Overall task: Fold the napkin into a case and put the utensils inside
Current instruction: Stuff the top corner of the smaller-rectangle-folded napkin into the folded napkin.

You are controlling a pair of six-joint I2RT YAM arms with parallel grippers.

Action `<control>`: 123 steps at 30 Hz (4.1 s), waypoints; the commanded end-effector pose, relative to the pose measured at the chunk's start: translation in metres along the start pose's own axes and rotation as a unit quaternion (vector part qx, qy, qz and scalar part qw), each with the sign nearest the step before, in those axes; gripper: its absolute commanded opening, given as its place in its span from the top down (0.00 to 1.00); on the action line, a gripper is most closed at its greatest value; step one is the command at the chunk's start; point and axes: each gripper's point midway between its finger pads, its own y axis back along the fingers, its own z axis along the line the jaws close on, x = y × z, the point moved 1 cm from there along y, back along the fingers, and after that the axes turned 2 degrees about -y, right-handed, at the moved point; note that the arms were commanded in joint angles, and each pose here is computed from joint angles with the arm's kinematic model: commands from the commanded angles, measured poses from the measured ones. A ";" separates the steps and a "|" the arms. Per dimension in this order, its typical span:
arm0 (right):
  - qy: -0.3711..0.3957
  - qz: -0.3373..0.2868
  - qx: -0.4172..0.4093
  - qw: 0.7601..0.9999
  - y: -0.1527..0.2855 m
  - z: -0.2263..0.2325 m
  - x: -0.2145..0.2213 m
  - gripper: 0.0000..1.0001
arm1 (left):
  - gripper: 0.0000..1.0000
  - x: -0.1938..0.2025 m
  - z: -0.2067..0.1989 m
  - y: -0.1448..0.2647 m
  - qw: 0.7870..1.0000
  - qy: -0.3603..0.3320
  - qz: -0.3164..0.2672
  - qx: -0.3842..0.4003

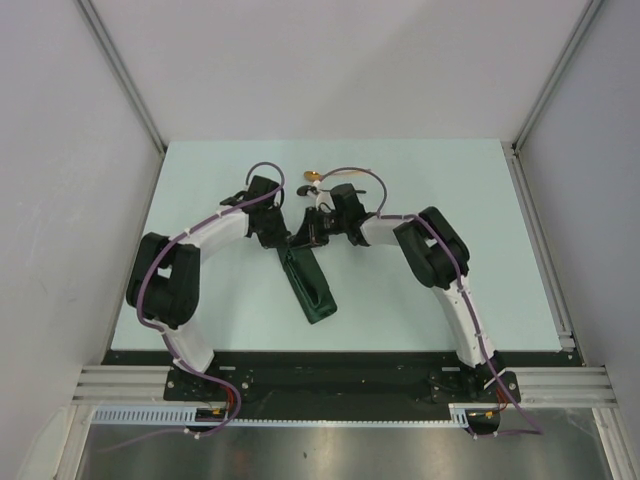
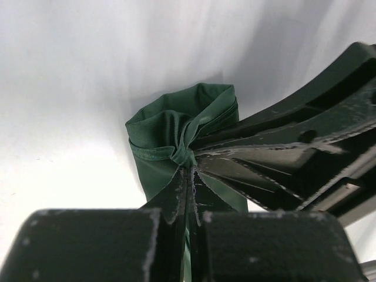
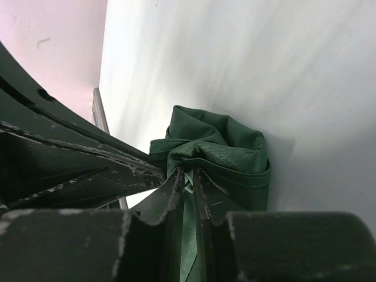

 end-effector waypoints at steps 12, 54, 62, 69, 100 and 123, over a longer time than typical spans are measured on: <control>-0.048 -0.012 -0.060 0.997 -0.018 0.001 0.009 0.79 | 1.00 -0.010 -0.007 0.003 0.999 0.047 -0.013 0.025; -0.076 -0.028 -0.034 0.996 -0.023 0.006 0.004 0.90 | 1.00 -0.011 -0.001 0.001 0.998 0.064 -0.016 0.015; -0.048 -0.034 -0.033 0.998 0.028 0.038 -0.008 0.76 | 1.00 -0.008 0.007 -0.010 0.998 0.067 -0.005 0.003; -0.035 -0.034 -0.005 0.999 0.049 0.031 -0.004 0.70 | 1.00 -0.007 0.005 -0.009 0.998 0.065 -0.005 0.009; -0.102 -0.094 0.067 0.988 -0.034 -0.011 0.011 0.95 | 1.00 0.004 0.012 -0.009 0.996 0.082 -0.002 0.021; -0.012 -0.075 0.133 0.988 0.095 0.024 0.032 0.86 | 1.00 0.003 0.012 -0.018 0.995 0.089 0.013 0.039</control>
